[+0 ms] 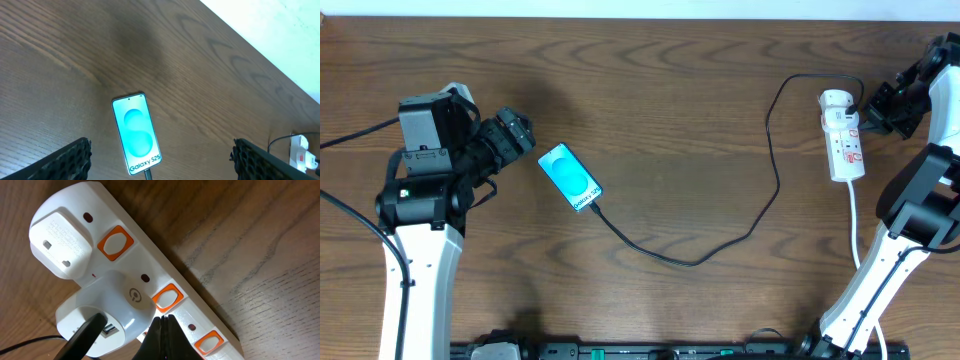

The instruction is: Plug charger to phone and switch on socket

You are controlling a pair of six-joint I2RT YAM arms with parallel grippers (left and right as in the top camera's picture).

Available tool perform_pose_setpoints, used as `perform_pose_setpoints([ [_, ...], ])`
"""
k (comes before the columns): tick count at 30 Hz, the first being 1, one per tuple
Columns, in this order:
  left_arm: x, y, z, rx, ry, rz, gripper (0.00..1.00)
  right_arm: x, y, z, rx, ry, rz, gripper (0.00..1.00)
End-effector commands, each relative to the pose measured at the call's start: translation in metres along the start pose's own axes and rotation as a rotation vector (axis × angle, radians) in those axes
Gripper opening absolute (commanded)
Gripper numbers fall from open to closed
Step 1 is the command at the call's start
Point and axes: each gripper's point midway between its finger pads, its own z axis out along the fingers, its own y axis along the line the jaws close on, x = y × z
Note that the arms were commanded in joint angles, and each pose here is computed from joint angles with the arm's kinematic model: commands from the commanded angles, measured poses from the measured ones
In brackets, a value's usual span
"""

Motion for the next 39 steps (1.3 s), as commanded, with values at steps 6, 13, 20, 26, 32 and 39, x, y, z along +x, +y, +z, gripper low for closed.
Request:
perform_pose_setpoints([
  [6,-0.002,0.004,0.000,-0.016,-0.007,0.006,0.91,0.000,0.004,-0.011,0.011,-0.026,0.013,0.01],
  [13,-0.002,0.003,0.000,-0.015,-0.007,0.006,0.91,0.001,0.003,-0.011,0.012,-0.024,0.017,0.01],
  [20,-0.002,0.003,0.000,-0.015,-0.007,0.006,0.91,0.001,0.004,-0.009,0.011,-0.025,0.022,0.01],
  [26,-0.002,0.004,0.000,-0.016,-0.007,0.006,0.91,0.004,0.006,-0.002,0.013,-0.016,0.016,0.01],
  [32,-0.002,0.004,0.000,-0.016,-0.007,0.006,0.91,0.004,0.006,0.004,0.013,-0.016,0.016,0.01],
  [39,-0.002,0.004,0.000,-0.016,-0.007,0.006,0.91,0.000,0.007,0.004,0.008,-0.031,0.007,0.01],
])
